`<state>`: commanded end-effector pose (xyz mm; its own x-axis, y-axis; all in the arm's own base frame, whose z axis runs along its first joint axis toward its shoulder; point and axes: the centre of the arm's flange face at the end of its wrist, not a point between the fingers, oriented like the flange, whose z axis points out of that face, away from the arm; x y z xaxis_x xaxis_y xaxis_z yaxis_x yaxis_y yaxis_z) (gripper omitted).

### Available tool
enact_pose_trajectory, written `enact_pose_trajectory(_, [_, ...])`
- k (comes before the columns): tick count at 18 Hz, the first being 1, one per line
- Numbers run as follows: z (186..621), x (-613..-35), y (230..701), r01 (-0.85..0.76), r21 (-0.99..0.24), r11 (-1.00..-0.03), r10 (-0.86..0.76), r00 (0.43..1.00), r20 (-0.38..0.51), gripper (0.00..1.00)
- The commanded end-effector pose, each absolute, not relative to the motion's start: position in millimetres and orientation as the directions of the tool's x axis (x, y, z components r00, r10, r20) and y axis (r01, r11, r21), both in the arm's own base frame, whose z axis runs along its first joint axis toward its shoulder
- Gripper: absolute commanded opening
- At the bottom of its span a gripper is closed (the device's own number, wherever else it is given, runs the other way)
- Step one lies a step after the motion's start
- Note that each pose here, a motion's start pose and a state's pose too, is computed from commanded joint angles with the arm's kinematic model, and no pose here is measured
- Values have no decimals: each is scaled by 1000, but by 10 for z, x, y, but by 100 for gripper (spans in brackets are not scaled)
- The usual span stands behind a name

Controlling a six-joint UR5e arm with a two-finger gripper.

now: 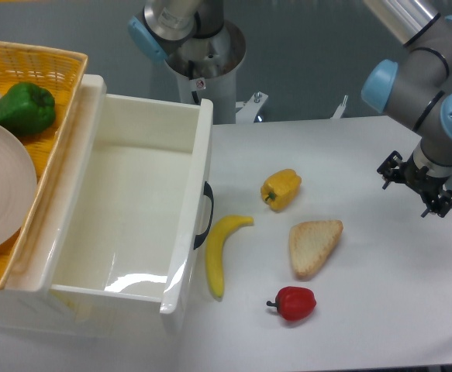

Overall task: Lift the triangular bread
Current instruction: 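Move the open gripper toward the triangular bread slice and lower it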

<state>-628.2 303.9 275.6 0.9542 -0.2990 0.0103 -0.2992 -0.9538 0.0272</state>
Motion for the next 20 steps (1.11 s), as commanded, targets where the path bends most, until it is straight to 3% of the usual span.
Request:
enact_pose_trajectory(8, [2611, -6192, 3039, -295, 23, -955, -295, 955, 33, 100])
enact_pose_trajectory(12, [2386, -6002, 3008, -202, 8, -979, -201, 978, 61, 100])
enact_pose_trajectory(15, [2304, -5944, 3088, -125, 1, -992, -125, 991, 54, 100])
enact_pose_trajectory(20, [2228, -5760, 3349, -161, -39, -986, -164, 983, 77, 100])
